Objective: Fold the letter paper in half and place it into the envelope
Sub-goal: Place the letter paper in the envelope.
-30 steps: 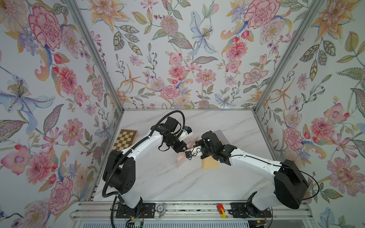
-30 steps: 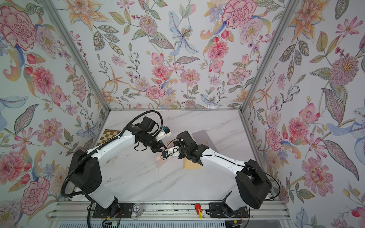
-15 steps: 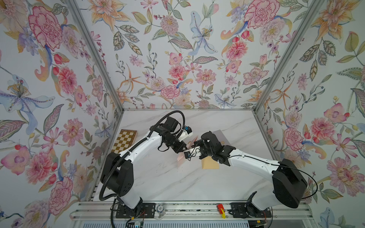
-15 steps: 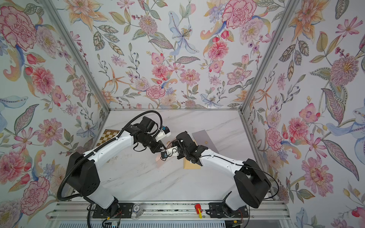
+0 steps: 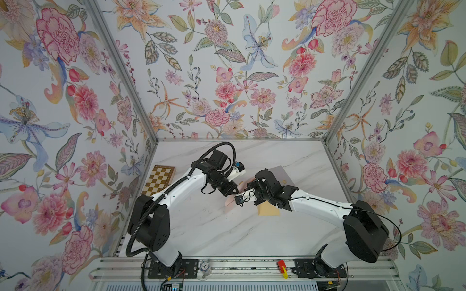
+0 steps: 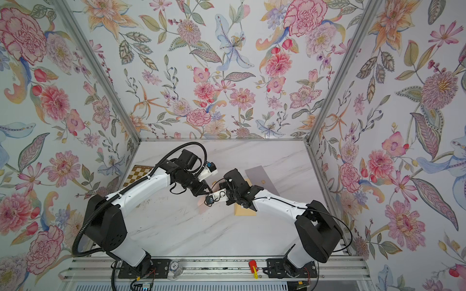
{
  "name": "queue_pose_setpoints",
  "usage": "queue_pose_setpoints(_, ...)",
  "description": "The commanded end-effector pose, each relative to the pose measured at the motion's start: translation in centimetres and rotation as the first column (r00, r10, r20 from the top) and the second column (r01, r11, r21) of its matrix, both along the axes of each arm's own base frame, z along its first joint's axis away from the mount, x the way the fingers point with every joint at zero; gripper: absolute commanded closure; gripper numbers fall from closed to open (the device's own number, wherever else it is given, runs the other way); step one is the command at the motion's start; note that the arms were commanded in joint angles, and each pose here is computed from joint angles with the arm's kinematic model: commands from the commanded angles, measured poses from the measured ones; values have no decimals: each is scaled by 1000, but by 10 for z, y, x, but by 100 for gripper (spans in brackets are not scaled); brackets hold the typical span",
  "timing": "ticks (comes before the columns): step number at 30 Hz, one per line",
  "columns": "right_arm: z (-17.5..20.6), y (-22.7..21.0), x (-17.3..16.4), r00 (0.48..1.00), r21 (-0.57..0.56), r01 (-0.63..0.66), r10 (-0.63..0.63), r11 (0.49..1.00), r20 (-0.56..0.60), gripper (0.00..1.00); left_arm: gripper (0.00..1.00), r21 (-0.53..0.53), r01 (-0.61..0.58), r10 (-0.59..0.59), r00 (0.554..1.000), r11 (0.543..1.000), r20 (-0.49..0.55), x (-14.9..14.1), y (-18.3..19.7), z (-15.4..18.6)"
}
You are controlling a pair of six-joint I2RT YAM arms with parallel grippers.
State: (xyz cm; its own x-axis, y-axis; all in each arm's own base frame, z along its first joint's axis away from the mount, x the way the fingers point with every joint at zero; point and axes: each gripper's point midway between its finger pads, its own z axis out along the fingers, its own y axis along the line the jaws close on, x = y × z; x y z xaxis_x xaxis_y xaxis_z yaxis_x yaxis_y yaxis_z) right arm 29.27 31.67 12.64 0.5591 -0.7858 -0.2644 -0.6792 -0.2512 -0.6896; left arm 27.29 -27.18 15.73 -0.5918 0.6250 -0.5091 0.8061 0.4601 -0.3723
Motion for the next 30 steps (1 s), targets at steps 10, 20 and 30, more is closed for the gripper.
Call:
queue_pose_setpoints(10,-3,-3,1,998,-24,41,-42,999,-53,100,100,-4,13,-13,1000,1000,-2,-10,0,2)
queue_pose_setpoints(20,10,15,-9,996,109,3,7,994,-89,100,100,-15,21,-21,1000,1000,-1,-15,-1,5)
queue_pose_setpoints(30,0,20,-2,994,115,36,-24,993,-109,100,100,-14,25,-25,1000,1000,1,-18,-1,6)
